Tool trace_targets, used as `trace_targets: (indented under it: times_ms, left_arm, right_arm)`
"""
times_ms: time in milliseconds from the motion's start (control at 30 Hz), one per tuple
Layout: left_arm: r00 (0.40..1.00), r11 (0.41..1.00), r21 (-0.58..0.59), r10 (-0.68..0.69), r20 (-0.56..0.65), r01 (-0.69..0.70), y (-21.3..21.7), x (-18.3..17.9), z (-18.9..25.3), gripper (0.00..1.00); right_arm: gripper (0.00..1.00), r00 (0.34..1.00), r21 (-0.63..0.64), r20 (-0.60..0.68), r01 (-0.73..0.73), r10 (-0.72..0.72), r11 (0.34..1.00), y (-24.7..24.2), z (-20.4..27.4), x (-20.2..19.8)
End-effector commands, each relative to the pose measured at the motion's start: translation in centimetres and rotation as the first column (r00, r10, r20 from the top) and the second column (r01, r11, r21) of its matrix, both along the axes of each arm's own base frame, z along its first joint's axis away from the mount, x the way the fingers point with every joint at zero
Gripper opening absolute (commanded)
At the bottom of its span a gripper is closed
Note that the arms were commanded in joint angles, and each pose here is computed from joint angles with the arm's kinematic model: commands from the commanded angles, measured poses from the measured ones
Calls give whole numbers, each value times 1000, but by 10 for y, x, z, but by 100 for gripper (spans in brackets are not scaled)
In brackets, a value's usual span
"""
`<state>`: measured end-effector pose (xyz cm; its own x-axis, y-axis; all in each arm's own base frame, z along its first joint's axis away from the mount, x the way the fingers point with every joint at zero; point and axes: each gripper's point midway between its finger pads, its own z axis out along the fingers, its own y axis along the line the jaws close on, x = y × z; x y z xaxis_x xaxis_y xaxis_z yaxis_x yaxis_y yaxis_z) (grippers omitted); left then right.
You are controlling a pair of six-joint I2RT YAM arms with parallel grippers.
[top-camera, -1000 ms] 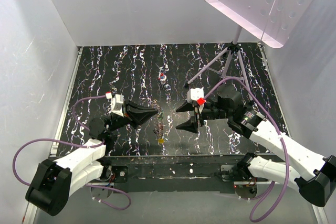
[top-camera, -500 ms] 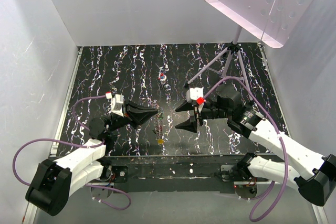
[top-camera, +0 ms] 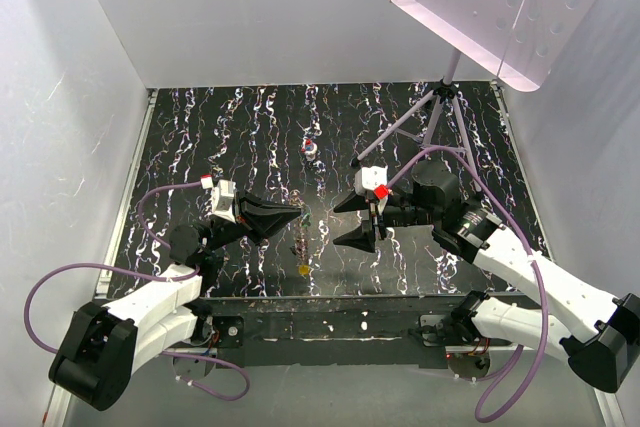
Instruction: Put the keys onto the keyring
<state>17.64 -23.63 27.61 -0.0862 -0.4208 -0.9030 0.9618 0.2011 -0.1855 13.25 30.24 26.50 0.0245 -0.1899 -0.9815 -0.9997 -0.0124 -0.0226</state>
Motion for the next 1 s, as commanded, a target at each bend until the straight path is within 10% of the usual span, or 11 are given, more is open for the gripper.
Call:
trace_targets:
  times_ms: [0, 967]
  left_arm:
    - [999, 999, -36, 20, 47, -19, 3, 0, 12, 0]
    - [996, 997, -62, 47, 71, -42, 7, 0, 15, 0]
  right_arm:
    - [74, 1000, 54, 27, -2, 1, 999, 4, 17, 3]
    - [73, 1000, 98, -13, 10, -9, 995, 10, 30, 6]
